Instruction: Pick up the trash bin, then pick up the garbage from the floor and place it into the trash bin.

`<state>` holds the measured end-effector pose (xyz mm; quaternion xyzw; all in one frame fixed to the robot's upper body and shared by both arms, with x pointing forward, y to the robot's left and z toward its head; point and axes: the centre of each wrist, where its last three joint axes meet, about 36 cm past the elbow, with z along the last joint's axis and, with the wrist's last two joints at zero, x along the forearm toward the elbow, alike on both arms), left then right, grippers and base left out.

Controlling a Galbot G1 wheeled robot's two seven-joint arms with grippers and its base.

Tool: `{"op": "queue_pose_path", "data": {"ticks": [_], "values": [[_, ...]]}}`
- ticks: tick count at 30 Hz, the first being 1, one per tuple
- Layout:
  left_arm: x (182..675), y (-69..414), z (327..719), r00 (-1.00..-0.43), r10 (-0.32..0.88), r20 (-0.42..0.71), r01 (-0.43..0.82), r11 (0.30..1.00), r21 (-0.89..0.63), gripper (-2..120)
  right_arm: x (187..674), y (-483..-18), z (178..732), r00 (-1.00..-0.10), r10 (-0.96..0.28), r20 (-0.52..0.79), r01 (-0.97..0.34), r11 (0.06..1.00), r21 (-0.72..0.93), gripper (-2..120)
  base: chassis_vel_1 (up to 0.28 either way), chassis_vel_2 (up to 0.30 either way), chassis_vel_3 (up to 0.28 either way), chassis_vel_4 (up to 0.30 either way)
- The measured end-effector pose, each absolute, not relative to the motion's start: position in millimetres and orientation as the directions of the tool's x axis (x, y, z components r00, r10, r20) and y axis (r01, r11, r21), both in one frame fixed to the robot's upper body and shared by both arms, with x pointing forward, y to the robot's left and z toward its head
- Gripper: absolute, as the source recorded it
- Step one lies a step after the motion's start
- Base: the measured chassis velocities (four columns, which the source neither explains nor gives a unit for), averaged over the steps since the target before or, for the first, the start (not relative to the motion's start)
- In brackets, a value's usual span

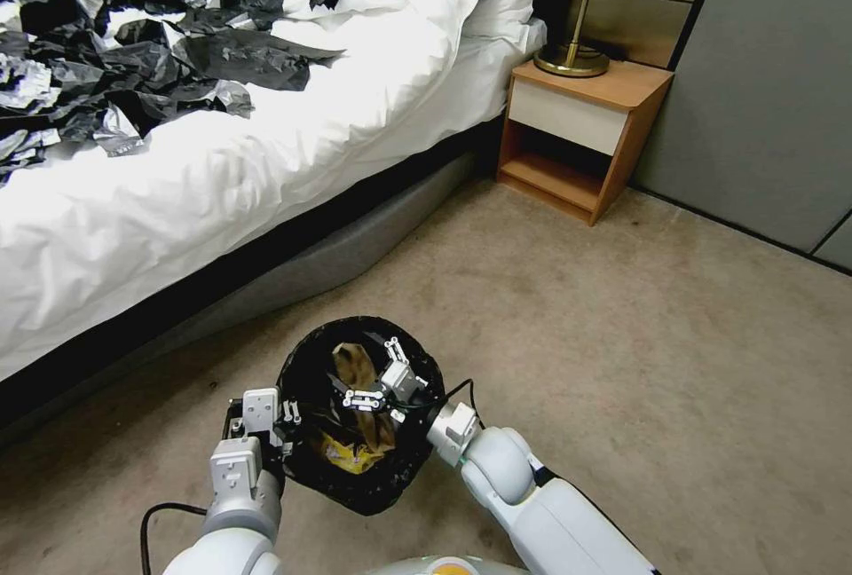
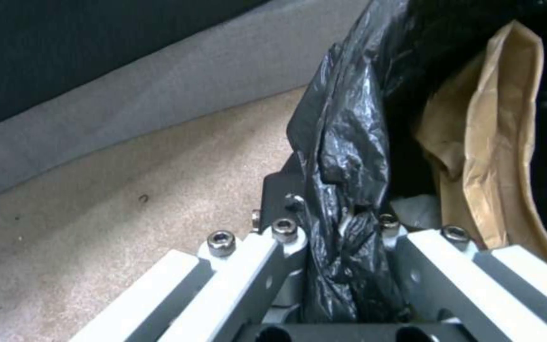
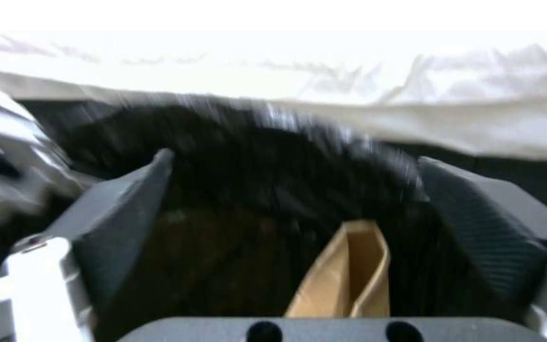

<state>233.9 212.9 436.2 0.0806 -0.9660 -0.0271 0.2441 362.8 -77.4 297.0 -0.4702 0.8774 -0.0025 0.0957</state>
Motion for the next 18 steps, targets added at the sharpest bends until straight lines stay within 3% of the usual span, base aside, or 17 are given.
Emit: {"op": "queue_pose_path", "data": {"ticks": [12,18], "values": [[239,214,433,-0.864,-0.172,0.473,-0.145,0.985,0.092,3,342,-107,350,-0.538,-0.805,-0.249,-0.801,0.581,-0.146,100,0.0,0.0,0.0,0.0],[240,216,429,-0.859,-0.178,0.48,-0.149,0.984,0.098,3,327,-131,377,-0.602,-0.738,-0.305,-0.734,0.662,-0.152,100,0.0,0.0,0.0,0.0]]}}
